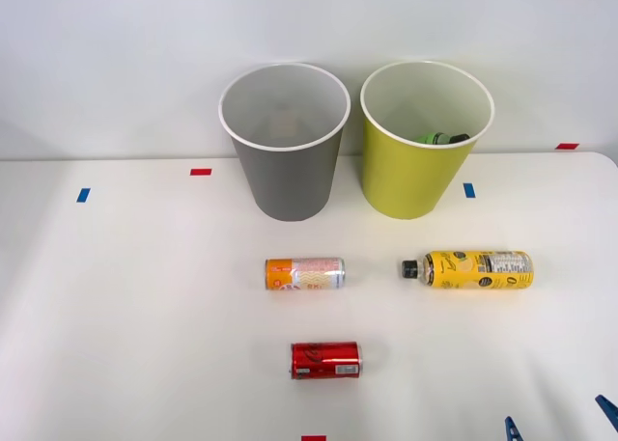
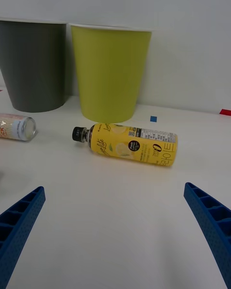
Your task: Put cans in the gray bin, plastic bottles in the light green bin
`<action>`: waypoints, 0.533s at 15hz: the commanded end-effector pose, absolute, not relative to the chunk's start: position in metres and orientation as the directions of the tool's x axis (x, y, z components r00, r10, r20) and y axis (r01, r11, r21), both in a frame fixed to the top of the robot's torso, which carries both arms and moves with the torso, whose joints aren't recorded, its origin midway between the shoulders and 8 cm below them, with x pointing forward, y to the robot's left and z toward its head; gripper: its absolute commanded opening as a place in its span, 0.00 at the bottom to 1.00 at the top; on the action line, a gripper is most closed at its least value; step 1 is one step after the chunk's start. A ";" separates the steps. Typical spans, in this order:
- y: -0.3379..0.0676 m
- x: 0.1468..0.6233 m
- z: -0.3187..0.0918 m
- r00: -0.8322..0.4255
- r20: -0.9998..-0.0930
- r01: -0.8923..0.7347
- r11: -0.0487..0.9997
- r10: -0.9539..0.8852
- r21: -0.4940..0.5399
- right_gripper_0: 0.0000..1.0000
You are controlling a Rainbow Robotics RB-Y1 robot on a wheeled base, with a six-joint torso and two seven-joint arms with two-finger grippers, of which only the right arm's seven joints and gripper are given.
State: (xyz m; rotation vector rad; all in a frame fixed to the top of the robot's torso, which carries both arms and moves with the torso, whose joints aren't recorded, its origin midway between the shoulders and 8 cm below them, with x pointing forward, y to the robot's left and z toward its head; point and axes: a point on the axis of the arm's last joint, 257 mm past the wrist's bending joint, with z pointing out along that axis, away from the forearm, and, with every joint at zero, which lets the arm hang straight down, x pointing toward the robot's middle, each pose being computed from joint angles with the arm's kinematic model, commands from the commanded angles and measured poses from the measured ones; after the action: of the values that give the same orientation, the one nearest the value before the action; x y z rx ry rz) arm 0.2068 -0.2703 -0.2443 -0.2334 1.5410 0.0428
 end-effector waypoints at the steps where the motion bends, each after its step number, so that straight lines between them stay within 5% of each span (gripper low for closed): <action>1: -0.269 0.204 -0.246 0.026 -0.991 -0.177 0.976 -0.128 -0.130 1.00; 8: -0.268 0.203 -0.247 0.022 -0.993 -0.179 0.977 -0.116 -0.118 1.00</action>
State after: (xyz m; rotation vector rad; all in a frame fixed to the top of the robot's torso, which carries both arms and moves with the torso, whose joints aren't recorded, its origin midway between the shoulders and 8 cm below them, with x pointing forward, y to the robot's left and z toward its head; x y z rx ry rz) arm 0.2033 -0.2679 -0.2472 -0.2342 1.5526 0.0488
